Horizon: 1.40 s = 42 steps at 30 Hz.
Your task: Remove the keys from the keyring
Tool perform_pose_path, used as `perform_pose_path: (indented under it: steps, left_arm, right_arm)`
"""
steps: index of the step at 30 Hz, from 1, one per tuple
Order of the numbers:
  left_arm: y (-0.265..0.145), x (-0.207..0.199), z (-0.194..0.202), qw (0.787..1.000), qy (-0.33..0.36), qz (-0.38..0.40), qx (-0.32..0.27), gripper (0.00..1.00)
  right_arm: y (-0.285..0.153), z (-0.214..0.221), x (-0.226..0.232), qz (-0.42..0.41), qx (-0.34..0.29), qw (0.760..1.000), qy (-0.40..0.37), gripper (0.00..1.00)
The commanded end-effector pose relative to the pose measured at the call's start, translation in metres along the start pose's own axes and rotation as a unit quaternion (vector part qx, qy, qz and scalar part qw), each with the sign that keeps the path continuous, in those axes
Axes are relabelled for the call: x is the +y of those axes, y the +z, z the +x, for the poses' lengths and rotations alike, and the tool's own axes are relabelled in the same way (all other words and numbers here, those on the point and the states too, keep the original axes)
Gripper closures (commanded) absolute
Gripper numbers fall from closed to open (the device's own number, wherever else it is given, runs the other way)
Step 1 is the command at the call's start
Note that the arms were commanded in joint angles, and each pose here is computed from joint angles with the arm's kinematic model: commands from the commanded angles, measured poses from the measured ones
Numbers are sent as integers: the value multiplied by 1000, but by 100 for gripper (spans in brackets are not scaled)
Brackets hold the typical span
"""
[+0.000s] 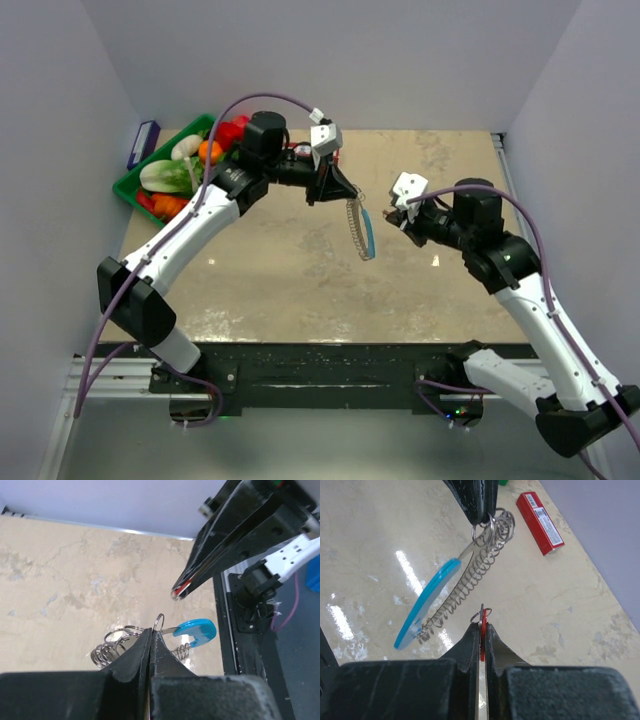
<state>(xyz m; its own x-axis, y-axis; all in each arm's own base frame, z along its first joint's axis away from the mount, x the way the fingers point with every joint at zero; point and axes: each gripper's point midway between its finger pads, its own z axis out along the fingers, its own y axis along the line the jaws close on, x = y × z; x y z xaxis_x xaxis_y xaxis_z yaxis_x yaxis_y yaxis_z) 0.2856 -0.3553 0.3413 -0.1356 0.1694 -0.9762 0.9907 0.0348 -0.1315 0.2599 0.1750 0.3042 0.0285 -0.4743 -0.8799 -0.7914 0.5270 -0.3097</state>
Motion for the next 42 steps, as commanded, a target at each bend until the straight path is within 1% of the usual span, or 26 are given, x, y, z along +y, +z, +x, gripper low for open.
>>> perform_pose_path:
  steps: [1, 5, 6, 8, 11, 12, 18, 20, 21, 24, 28, 32, 37, 42]
  left_arm:
    - [-25, 24, -3, 997, 36, -74, -11, 100]
    - [-37, 46, 22, 992, 27, -122, 14, 100]
    - [-39, 54, 29, 990, 23, -139, 23, 100]
    - [-44, 60, 45, 988, 6, -149, 38, 100]
    - [-51, 74, 69, 981, -14, -183, 65, 100]
    - [-52, 82, 81, 976, -21, -200, 81, 100]
    - [-65, 103, 128, 963, -78, -222, 127, 100]
    - [-69, 104, 135, 961, -93, -222, 134, 100]
    - [-69, 104, 138, 961, -98, -220, 137, 100]
    - [-71, 99, 148, 958, -111, -216, 151, 100]
    - [-73, 97, 155, 956, -119, -217, 160, 100]
    - [-73, 102, 167, 950, -131, -222, 174, 100]
    - [-76, 116, 185, 938, -141, -255, 190, 100]
    - [-73, 131, 216, 925, -162, -267, 216, 100]
  right_arm:
    - [0, 2, -14, 34, -6, 999, -3, 100]
    - [9, 17, -21, 37, 8, 999, 3, 100]
    - [13, 27, -27, 38, 21, 999, 12, 100]
    - [17, 35, -32, 28, 25, 999, 20, 100]
    - [24, 58, -44, 22, 51, 998, 28, 100]
    - [28, 71, -47, 17, 69, 997, 35, 100]
    - [39, 101, -41, -28, 105, 993, 40, 100]
    - [44, 107, -33, -61, 112, 991, 32, 100]
    - [41, 116, -23, -85, 130, 987, 41, 100]
    - [42, 135, -7, -131, 154, 979, 40, 100]
    - [45, 154, 6, -157, 170, 972, 46, 100]
    - [54, 168, 6, -161, 181, 969, 50, 100]
    - [68, 196, 2, -147, 205, 966, 59, 100]
    - [87, 210, -5, -139, 212, 964, 80, 100]
